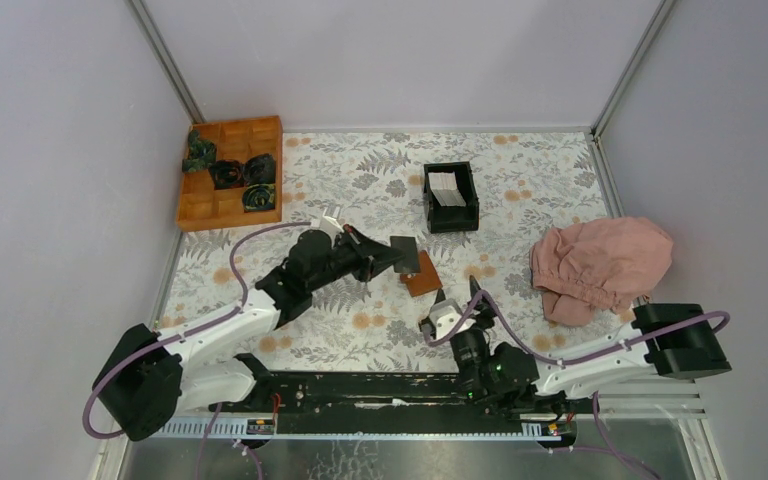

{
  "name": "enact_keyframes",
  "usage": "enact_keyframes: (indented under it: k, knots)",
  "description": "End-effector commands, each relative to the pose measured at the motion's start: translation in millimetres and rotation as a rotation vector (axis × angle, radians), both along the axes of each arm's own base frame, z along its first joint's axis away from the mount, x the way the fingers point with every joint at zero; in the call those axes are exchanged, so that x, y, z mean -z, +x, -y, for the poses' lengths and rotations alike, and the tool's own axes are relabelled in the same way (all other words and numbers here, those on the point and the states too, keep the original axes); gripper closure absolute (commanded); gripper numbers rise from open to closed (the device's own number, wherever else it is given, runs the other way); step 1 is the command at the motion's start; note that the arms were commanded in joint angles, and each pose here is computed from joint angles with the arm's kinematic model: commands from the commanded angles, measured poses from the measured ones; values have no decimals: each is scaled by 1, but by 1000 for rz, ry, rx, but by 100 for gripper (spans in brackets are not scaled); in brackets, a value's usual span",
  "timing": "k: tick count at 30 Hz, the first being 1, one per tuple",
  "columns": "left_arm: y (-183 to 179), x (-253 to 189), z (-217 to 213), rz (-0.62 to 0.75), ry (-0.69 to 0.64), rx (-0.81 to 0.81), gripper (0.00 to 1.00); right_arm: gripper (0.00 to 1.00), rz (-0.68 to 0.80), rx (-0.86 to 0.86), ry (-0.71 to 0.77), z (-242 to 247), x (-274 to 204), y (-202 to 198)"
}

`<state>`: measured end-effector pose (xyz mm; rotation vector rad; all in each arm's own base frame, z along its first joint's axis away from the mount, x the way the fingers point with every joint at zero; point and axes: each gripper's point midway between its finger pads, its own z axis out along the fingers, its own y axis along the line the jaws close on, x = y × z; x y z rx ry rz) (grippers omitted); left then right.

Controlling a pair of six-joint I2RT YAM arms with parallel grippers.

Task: Put the credit cards into the card holder
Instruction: Pick up the credit card from the storage box, then open the card holder at the center of the board.

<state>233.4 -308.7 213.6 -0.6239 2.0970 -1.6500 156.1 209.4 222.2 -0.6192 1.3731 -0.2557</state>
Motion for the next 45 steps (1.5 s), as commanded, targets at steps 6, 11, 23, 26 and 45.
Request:
enact_keyframes:
  k: [6,11,23,26,45]
  knots:
    - [13,53,-40,18,75,-196,100,29,-233,31,392,3,5,5]
    - [12,75,-46,12,80,-221,100,33,-364,33,397,-6,29,29]
    - [25,80,-49,134,257,-213,100,84,-616,87,481,-32,85,79]
    - [27,80,-50,157,284,-210,100,92,-661,80,494,-37,95,90]
    - [20,96,-47,222,418,-182,100,100,-903,-6,609,-70,152,116]
